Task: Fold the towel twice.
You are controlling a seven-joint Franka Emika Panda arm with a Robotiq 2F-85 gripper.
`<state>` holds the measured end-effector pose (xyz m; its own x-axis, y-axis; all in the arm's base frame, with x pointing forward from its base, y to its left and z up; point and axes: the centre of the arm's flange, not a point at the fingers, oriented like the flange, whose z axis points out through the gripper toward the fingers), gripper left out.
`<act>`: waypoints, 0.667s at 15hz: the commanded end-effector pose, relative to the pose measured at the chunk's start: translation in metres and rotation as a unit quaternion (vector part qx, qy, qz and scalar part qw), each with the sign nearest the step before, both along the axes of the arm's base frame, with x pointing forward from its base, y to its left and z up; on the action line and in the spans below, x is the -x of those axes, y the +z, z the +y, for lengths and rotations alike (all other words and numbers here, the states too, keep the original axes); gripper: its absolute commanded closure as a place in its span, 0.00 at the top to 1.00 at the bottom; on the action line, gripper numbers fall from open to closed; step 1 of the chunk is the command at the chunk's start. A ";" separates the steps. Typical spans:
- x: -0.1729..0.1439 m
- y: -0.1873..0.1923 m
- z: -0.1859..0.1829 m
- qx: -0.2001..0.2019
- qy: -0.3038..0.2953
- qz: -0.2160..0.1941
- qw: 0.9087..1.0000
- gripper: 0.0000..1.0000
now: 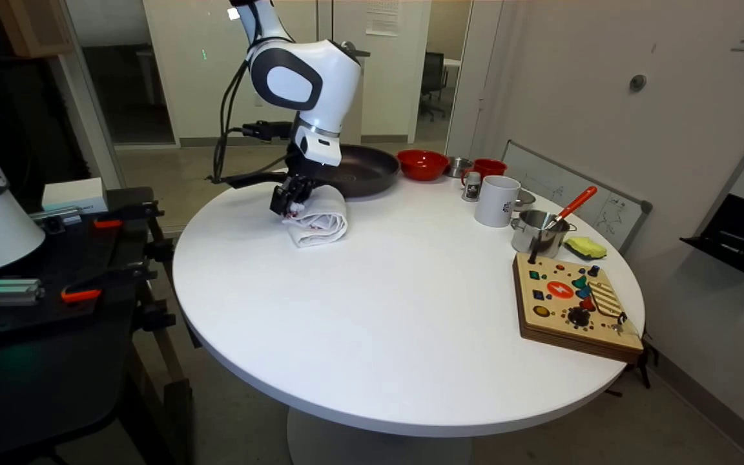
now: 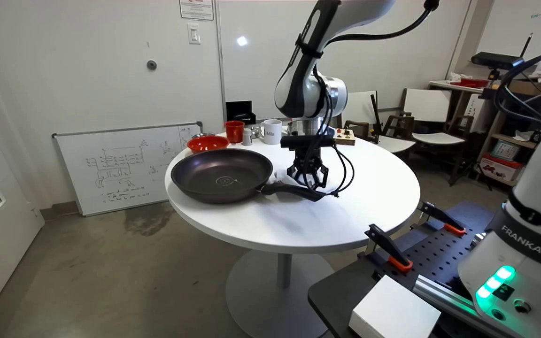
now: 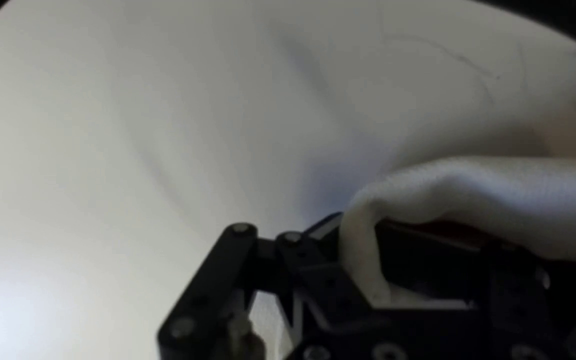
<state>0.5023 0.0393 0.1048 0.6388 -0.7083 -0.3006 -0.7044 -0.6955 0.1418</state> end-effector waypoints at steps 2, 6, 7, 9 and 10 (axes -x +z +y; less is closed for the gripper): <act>-0.011 -0.020 -0.019 0.033 -0.033 -0.001 0.999 0.00; -0.010 -0.029 -0.042 0.048 -0.066 0.005 0.997 0.00; -0.010 -0.030 -0.048 0.048 -0.076 0.007 0.996 0.00; -0.014 -0.028 -0.057 0.050 -0.091 0.005 0.995 0.00; -0.016 -0.026 -0.061 0.049 -0.098 0.004 0.994 0.00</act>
<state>0.5113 -0.0056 0.0915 0.5231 -0.8145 -0.2510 -0.7962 -0.5721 0.1970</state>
